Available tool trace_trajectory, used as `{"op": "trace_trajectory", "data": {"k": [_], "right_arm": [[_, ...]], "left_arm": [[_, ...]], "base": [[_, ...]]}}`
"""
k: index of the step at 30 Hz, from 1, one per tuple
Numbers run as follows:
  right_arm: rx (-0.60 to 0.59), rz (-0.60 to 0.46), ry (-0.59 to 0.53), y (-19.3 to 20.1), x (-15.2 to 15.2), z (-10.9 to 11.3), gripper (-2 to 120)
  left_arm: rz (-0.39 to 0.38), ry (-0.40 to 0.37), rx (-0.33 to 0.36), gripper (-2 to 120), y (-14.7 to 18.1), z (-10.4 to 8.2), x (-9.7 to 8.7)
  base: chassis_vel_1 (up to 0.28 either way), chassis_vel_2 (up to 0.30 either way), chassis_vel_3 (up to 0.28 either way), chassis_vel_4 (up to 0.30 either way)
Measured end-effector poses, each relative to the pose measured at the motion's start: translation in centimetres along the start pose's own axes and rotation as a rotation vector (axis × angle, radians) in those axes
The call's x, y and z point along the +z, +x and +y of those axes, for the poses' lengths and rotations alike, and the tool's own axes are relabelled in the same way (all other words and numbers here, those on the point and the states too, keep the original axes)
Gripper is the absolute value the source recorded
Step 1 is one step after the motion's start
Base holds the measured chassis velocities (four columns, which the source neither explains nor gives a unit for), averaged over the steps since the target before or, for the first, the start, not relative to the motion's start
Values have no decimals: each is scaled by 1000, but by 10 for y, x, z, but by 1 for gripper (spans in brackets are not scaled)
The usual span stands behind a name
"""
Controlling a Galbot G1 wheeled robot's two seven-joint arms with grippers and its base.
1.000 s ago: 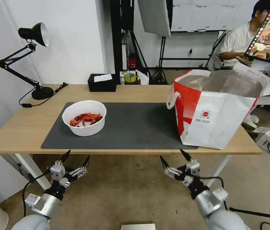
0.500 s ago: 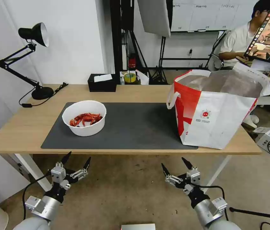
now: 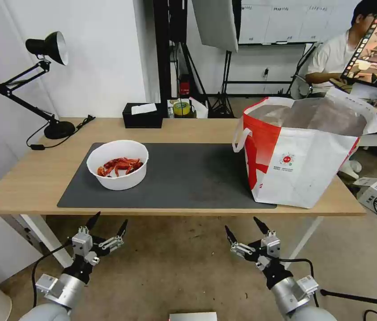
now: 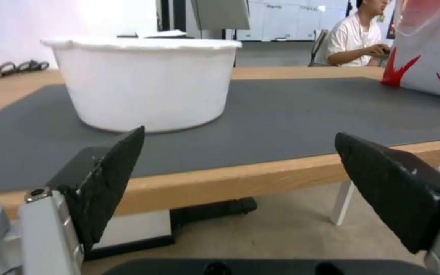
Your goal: Pick up the trash from the table and place it into the takeout bag.
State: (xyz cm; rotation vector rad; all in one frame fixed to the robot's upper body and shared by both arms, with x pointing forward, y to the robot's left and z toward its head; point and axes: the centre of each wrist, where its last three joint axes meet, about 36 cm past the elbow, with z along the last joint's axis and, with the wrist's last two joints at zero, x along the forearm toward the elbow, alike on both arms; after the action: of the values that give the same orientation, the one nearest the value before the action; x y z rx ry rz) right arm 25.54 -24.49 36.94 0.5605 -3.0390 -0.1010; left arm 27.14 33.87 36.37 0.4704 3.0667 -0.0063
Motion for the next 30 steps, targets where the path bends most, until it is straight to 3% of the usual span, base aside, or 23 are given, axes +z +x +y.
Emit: {"op": "trace_trajectory", "data": {"k": [8, 18, 30], "right_arm": [[-1, 1, 0, 0, 0, 0, 100], [-3, 1, 0, 0, -1, 0, 100], [-3, 1, 0, 0, -1, 0, 100]], "left_arm": [[-46, -35, 21, 100, -21, 18, -27], [-77, -56, 24, 100, -66, 56, -78], [-44, -88, -15, 100, -86, 98, -107]], "base": [[0, 0, 0, 0], [0, 0, 0, 0], [0, 0, 0, 0]]}}
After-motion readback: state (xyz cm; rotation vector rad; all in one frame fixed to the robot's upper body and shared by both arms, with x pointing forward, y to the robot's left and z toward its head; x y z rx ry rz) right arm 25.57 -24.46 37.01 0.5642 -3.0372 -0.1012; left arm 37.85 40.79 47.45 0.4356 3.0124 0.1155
